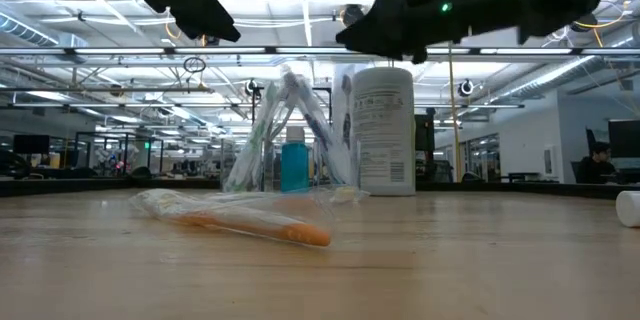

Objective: Pick & Place toothbrushing station
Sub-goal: Put the bottom orange toothbrush into the transparent organizer

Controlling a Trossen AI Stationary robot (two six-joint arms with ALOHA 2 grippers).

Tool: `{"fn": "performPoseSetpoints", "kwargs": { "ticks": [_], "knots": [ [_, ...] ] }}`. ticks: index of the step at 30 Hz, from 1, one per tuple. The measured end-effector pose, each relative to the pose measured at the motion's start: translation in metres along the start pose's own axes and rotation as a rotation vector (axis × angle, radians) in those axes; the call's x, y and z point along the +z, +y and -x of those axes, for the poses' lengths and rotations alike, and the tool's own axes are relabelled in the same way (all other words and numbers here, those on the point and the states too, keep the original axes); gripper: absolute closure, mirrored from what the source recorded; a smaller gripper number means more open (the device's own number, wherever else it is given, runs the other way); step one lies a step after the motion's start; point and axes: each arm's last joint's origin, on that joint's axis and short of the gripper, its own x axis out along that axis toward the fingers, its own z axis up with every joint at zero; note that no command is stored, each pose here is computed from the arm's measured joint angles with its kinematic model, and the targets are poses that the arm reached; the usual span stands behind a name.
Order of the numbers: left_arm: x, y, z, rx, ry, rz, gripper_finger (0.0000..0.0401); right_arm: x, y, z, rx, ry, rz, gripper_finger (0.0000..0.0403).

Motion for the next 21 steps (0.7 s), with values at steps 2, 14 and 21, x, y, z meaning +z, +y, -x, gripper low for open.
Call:
{"fn": "performPoseSetpoints", "kwargs": {
  "ticks": [2,14,21],
  "knots": [
    [0.000,-0.002,0.000,-0.006,0.002,-0.005,0.0242,0.008,0.002,0.008,0.021,0.014,0.009,0.0247],
    [-0.002,-0.018,0.000,-0.058,0.007,0.006,0.0242,0.034,0.016,0.037,0.122,-0.009,-0.002,0.0250],
    [-0.012,-0.036,-0.018,-0.097,0.085,-0.009,0.0242,0.034,0.016,0.037,0.125,-0.009,0.049,0.0251]
  ]
}}
